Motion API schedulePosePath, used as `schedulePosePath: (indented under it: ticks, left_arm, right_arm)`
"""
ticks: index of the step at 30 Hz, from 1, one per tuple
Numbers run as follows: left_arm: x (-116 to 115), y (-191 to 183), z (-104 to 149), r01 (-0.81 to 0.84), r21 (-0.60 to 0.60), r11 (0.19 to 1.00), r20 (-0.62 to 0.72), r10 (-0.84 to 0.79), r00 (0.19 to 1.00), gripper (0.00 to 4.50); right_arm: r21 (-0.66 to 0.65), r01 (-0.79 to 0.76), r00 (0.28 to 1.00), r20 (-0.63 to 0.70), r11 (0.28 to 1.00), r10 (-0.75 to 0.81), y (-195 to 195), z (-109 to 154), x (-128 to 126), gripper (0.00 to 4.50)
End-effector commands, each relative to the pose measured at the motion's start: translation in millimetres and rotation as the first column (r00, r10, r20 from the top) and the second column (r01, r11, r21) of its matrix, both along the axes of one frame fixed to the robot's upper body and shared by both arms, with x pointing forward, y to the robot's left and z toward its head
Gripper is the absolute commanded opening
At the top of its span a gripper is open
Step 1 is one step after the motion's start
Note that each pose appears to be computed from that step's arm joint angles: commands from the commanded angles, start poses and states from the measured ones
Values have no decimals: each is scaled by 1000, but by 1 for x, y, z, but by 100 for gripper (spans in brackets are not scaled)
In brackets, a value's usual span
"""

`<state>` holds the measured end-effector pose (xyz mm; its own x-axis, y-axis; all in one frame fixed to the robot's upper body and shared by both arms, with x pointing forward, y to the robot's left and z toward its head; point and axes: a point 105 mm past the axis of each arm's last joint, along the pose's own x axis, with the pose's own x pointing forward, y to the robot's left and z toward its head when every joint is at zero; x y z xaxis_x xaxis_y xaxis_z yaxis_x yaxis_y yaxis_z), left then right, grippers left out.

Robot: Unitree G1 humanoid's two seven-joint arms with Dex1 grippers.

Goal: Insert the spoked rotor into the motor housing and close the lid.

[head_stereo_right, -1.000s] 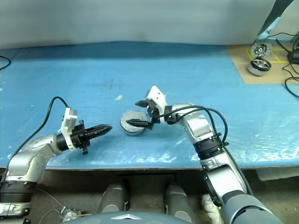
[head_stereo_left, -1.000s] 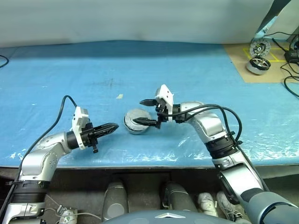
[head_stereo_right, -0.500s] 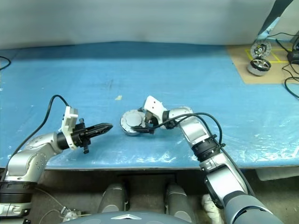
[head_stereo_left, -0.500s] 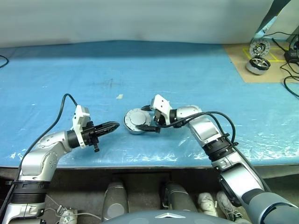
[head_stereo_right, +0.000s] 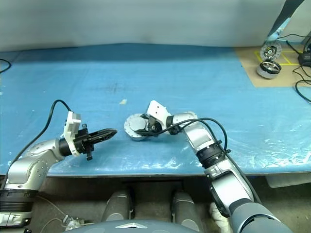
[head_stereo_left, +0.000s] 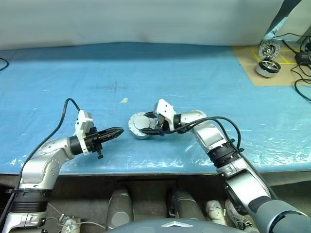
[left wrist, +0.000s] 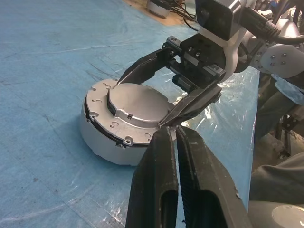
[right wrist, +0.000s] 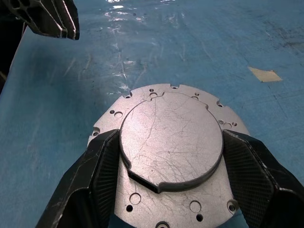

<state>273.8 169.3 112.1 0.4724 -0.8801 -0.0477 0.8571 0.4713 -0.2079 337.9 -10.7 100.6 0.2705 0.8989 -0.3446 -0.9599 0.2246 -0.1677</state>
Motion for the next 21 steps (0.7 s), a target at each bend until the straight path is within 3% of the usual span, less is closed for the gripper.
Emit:
schedulePosePath:
  ticks: [1, 4, 14, 21]
  left_arm:
    - [-1, 5, 6, -7, 7, 1000, 38, 7, 999, 21]
    - [0, 5, 5, -8, 5, 1000, 39, 8, 999, 21]
    - [2, 4, 4, -7, 6, 1000, 48, 7, 999, 21]
    - [2, 4, 7, -3, 6, 1000, 52, 3, 999, 21]
  right_arm:
    - [75, -2, 1000, -17, 997, 3, 4, 20, 2, 298]
    - [67, 12, 1000, -14, 998, -11, 4, 20, 5, 298]
    - [-81, 39, 999, 8, 996, -39, -6, -22, 7, 298]
    - [-117, 22, 1000, -16, 993, -25, -15, -31, 6, 298]
